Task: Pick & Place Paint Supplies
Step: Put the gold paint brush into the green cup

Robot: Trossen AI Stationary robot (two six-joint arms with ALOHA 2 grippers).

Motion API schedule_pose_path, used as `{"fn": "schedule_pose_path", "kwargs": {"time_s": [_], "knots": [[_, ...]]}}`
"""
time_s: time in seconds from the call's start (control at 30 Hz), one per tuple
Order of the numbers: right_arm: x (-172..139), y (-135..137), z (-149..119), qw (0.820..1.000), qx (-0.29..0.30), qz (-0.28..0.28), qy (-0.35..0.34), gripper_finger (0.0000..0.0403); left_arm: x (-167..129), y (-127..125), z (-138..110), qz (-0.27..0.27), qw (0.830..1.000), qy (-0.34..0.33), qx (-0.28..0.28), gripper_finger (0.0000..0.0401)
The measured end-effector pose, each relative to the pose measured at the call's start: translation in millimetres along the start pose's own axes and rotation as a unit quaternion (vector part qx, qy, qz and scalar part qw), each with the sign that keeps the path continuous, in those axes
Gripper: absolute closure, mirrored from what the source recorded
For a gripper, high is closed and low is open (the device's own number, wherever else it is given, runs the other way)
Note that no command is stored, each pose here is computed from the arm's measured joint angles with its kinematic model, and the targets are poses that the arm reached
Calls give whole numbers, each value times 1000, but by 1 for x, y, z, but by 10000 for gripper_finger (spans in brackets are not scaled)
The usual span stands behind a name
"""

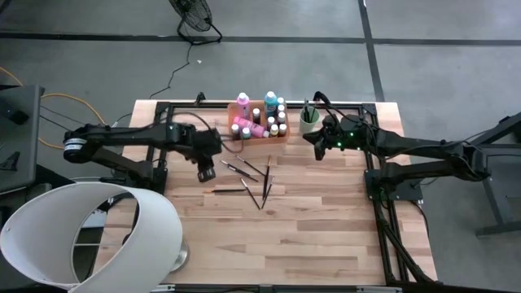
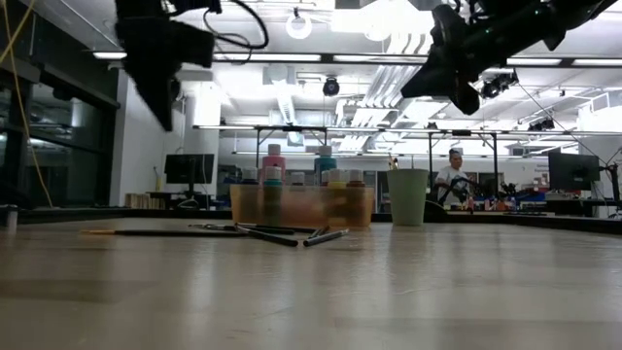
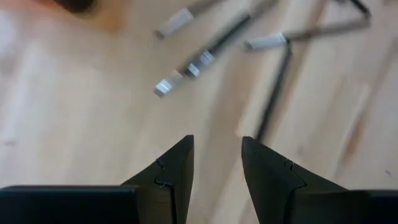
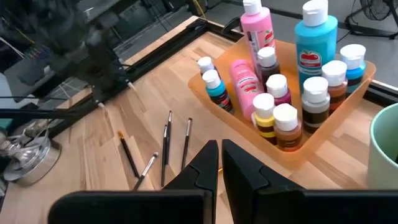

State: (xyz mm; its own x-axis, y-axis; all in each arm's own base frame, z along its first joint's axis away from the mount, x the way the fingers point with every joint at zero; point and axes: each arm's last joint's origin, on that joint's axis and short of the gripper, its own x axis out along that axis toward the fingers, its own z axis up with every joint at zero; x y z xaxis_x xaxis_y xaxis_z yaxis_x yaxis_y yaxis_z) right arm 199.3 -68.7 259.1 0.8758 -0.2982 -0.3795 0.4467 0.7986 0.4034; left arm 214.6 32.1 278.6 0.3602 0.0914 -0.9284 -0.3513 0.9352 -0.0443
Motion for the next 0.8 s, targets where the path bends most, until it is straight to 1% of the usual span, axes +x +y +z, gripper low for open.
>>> {"fn": "schedule_pose_path", "kwargs": {"time_s": [0.07, 0.17, 0.27, 0.4, 0.67, 0.8], "knots": [[0, 0, 0, 1000, 0, 1, 0, 388, 8, -7, -7, -17, 1000, 19, 4, 269], [0, 0, 0, 1000, -1, 0, 0, 388, 23, -18, -18, -27, 999, 35, 11, 269], [0, 0, 0, 1000, -4, 0, 0, 388, 33, -27, -26, -34, 999, 36, 14, 269], [0, 0, 0, 1000, -6, 0, 0, 388, 45, -37, -38, -42, 998, 38, 41, 269], [0, 0, 0, 1000, -18, 1, 1, 388, 63, -45, -64, -37, 993, 76, 80, 269], [0, 0, 0, 1000, -18, 1, 1, 388, 72, -47, -73, -37, 993, 76, 78, 269]]}}
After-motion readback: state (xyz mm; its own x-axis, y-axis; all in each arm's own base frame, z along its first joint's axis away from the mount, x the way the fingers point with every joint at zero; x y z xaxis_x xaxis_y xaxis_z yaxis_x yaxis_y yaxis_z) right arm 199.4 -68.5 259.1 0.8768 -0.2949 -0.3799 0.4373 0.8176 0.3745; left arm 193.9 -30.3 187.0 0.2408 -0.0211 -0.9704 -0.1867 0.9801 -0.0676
